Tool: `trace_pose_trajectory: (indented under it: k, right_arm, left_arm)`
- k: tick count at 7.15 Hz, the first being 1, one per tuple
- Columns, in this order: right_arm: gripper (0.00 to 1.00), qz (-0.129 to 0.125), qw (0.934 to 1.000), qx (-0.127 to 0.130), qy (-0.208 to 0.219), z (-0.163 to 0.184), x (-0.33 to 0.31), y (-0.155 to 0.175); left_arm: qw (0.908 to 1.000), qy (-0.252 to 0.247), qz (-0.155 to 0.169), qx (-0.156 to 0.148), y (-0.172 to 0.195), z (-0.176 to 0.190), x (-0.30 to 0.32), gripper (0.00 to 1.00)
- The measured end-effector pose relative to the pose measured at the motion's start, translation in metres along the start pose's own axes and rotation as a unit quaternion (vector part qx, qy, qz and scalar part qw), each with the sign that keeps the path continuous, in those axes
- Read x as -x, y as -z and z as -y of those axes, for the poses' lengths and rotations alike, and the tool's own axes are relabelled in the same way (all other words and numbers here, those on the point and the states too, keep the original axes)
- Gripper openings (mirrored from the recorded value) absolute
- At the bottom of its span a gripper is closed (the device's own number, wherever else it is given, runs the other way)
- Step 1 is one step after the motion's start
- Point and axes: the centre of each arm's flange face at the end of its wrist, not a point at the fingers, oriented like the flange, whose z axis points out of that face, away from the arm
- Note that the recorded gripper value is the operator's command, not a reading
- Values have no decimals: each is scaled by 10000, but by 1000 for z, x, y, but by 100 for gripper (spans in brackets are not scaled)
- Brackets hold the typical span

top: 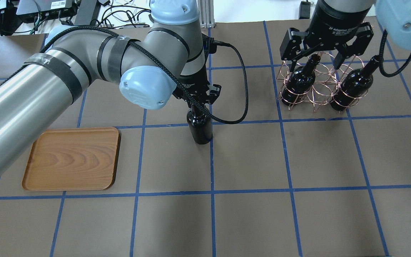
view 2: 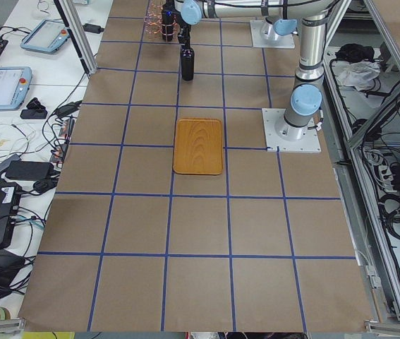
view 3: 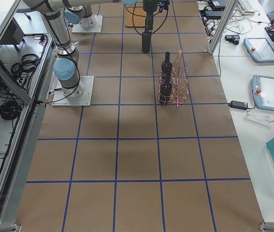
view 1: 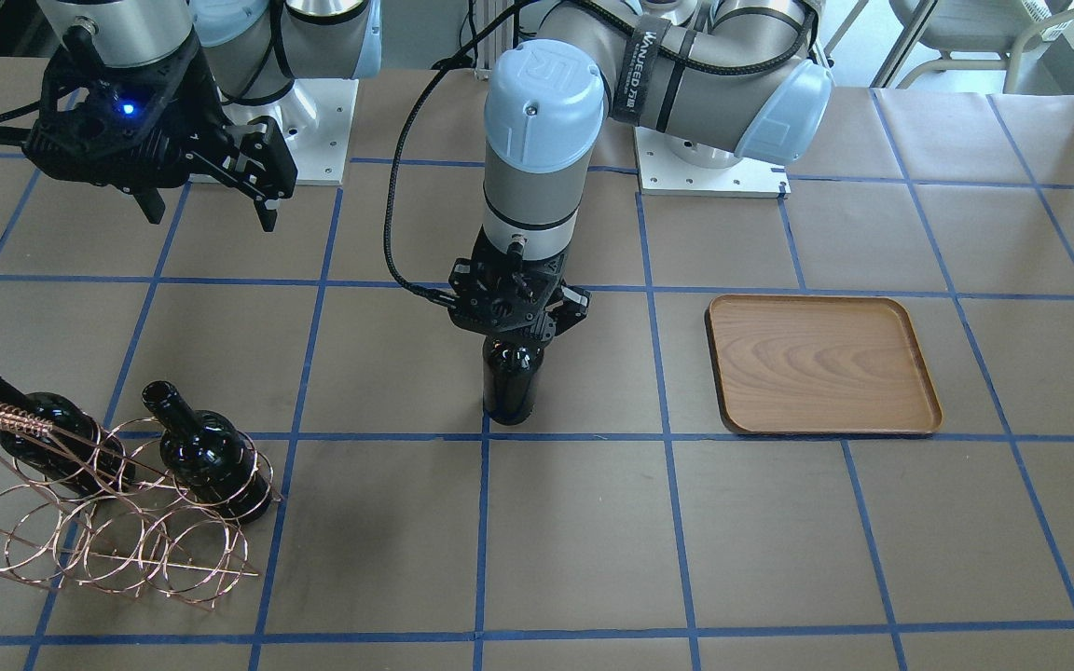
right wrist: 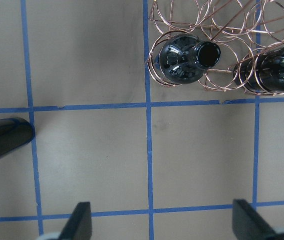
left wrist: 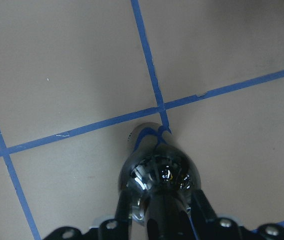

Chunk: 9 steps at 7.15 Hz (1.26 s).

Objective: Take wine from basket and place on tray
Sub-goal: 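Move the left gripper over the standing bottle and grasp its neck, then lift the bottle with the left gripper and carry it over the tray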

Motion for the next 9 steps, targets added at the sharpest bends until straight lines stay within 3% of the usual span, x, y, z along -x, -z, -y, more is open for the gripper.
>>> trace_pose_trajectory:
  k: [2,6,9]
  right_arm:
    - [100,4,10000,-16,-1,0,0,0]
    - [100,5,10000,-26,-1,1,0,0]
    - [100,7,10000,-17,-1,0,0,-1]
  left_arm:
    - [10000,-1,4,27,0,-1,-1,0]
    - [9999,-48,99,82,12,-5,3,0]
    - [9998,-60,190,81,40,-8,47,0]
